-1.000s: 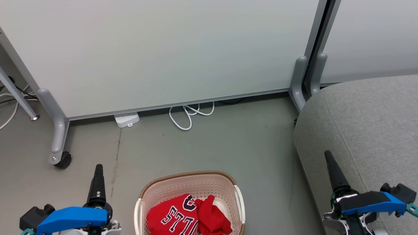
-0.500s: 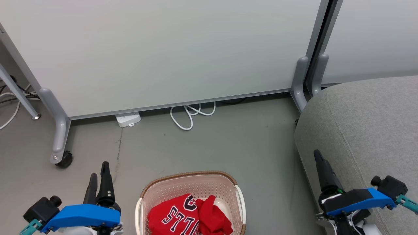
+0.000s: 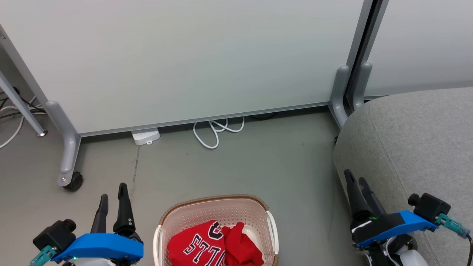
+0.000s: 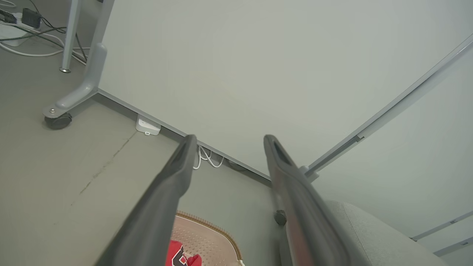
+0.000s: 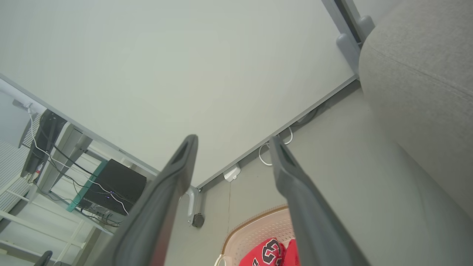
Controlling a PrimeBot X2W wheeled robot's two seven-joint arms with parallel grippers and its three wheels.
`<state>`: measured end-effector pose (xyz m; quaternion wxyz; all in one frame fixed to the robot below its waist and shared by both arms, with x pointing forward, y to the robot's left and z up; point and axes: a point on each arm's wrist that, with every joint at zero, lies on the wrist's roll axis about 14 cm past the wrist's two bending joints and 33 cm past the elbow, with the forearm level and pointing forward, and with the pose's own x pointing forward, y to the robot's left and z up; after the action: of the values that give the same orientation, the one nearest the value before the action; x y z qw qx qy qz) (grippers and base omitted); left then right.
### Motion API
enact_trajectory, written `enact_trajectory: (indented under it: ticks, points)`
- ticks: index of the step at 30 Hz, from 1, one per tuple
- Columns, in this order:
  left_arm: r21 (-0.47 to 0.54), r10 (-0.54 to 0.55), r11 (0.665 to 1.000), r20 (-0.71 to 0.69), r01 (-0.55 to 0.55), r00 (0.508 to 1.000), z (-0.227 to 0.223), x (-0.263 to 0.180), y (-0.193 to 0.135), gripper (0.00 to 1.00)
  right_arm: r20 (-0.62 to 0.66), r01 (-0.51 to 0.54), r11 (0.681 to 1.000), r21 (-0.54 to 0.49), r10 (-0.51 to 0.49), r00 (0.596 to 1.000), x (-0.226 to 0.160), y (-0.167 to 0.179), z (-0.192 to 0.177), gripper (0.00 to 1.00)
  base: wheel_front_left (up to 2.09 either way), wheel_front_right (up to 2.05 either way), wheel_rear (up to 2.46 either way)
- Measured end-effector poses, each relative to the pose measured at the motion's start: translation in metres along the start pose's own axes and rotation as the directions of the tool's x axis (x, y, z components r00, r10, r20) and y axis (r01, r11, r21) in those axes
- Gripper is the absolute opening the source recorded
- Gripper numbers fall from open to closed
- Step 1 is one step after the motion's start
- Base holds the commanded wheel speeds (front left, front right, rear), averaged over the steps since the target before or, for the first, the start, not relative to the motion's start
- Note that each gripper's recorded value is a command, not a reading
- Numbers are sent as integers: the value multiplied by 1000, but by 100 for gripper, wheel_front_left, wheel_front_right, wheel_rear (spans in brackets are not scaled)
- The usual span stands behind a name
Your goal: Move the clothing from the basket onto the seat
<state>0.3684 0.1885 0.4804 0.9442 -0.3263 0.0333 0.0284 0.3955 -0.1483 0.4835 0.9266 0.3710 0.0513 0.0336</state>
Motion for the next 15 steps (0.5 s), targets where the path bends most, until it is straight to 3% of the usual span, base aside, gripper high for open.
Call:
enact_trajectory:
  ticks: [15]
  points:
    - [138, -32, 990, 14, 30, 999, -1, -2, -6, 100, -8, -33, 987, -154, 32, 999, 3, 8, -3, 100, 0, 0, 0]
